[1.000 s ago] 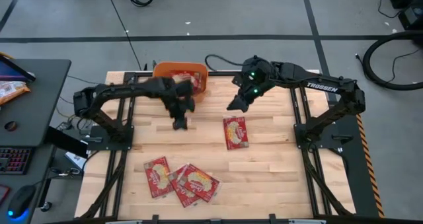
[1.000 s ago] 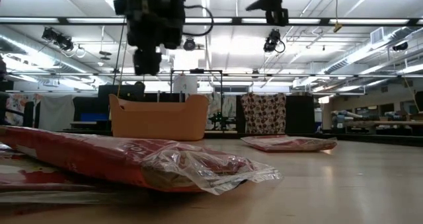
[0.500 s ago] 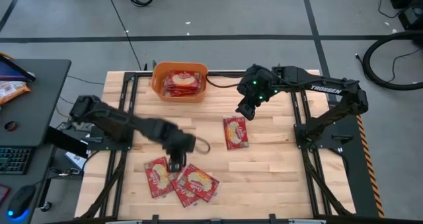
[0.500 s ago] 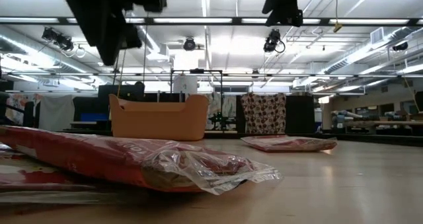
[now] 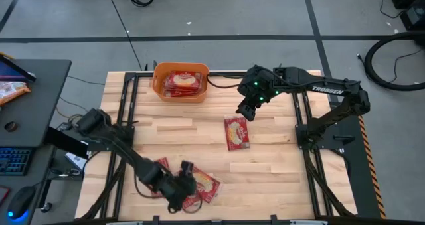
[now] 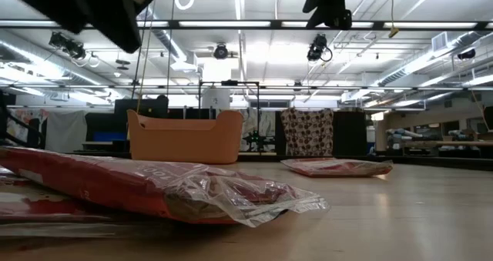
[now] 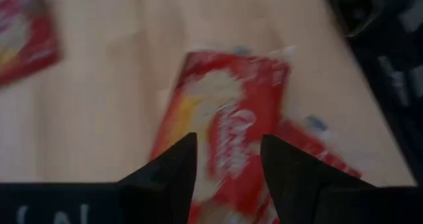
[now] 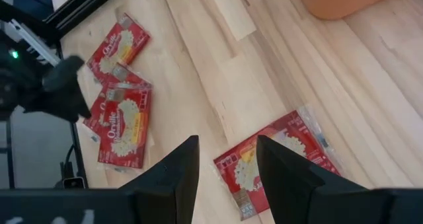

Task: Sort popcorn bags into baskets
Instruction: Put the popcorn bag into the orange bin

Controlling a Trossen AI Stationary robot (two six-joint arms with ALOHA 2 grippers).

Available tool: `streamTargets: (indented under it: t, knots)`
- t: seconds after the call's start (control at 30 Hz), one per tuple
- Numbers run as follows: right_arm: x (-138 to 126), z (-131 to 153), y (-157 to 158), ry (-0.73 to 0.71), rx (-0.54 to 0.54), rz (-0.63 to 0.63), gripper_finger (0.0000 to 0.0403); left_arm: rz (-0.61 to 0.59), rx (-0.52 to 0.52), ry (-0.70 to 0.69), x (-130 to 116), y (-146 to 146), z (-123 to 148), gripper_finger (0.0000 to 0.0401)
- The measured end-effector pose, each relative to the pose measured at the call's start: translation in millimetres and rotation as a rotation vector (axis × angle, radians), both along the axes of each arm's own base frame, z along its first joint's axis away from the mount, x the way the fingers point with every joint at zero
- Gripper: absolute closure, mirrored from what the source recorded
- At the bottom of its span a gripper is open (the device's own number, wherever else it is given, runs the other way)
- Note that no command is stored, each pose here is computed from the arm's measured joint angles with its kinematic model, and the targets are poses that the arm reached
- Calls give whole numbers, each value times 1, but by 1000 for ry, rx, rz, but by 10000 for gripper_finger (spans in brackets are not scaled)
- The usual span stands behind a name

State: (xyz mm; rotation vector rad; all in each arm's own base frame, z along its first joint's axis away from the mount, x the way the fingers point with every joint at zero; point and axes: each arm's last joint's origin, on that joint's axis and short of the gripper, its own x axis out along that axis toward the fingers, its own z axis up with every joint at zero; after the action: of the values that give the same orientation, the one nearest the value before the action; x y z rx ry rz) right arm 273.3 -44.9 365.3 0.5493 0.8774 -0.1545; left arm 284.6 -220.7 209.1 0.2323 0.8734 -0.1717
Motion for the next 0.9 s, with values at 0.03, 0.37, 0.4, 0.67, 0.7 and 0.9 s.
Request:
streamTargets:
  t: [0.03, 0.37, 0.4, 0.67, 0.7, 0.9]
  knots:
    - [0, 0, 1, 4, 2, 3, 247, -22, 6, -11, 2, -5, -5, 229]
    - [-1, -1, 4, 17, 47, 40, 247, -48, 116, 40, 8, -17, -48, 229]
    - [-2, -1, 4, 21, 48, 40, 247, -48, 116, 41, 9, -17, -49, 229]
    - [-2, -2, 4, 27, 58, 29, 247, -74, 95, 54, 6, -21, -50, 229]
    - [-2, -2, 4, 26, 58, 29, 247, -78, 91, 60, 6, -22, -50, 229]
    - [-2, -1, 4, 22, 57, 30, 247, -79, 130, 99, 6, -21, -62, 229]
